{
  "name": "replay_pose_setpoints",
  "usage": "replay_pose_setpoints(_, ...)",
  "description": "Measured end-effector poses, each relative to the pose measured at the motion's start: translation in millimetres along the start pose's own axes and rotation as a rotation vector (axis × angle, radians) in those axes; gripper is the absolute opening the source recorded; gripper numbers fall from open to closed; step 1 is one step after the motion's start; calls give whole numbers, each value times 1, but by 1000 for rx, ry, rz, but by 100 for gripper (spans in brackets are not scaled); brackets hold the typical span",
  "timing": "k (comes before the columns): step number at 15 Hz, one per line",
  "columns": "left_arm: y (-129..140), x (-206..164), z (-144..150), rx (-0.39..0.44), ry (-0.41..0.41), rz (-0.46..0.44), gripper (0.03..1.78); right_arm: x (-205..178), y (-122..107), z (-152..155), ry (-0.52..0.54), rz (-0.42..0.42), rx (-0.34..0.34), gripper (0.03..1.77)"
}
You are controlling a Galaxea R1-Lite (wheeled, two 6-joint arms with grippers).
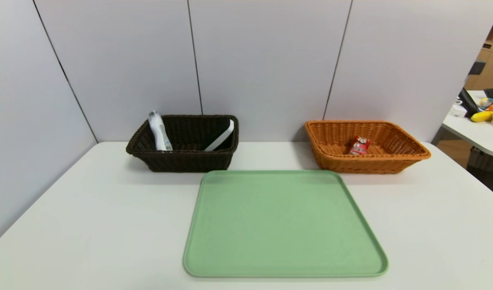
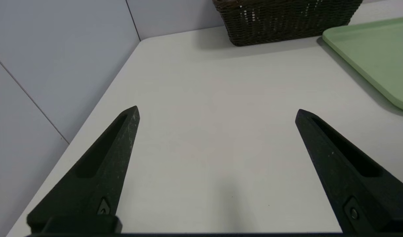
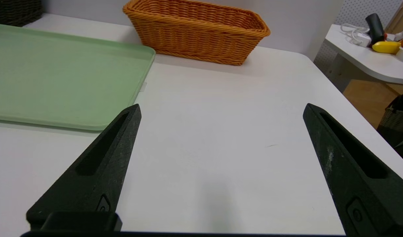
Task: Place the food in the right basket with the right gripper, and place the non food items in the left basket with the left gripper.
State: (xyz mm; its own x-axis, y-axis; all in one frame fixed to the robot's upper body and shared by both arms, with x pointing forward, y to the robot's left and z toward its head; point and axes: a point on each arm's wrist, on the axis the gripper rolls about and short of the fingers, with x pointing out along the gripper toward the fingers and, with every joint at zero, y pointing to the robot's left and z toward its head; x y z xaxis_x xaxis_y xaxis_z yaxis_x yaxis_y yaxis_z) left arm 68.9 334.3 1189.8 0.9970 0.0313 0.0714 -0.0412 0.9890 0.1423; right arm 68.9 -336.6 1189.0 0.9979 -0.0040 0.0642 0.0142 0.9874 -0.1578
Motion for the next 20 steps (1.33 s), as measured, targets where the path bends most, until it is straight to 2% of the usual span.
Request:
replay_pose_setpoints(2, 0, 0, -1, -4, 6, -9, 169, 0, 0, 0, -1, 3, -1, 170)
replay_pose_setpoints(5, -2, 0, -4, -12, 39, -48, 169, 0, 2, -4, 32, 53, 24, 170)
replay_pose_setpoints(9, -2, 0, -7, -60, 68, -50, 169, 0, 2, -6, 54, 47, 140, 170)
replay_pose_setpoints(13, -2, 0, -7, -133, 67, -43, 169, 0, 1, -6, 55, 18, 187, 170)
replay_pose_setpoints(20, -2, 0, -7, -143, 67, -43, 169, 0, 1, -6, 56, 14, 190, 170)
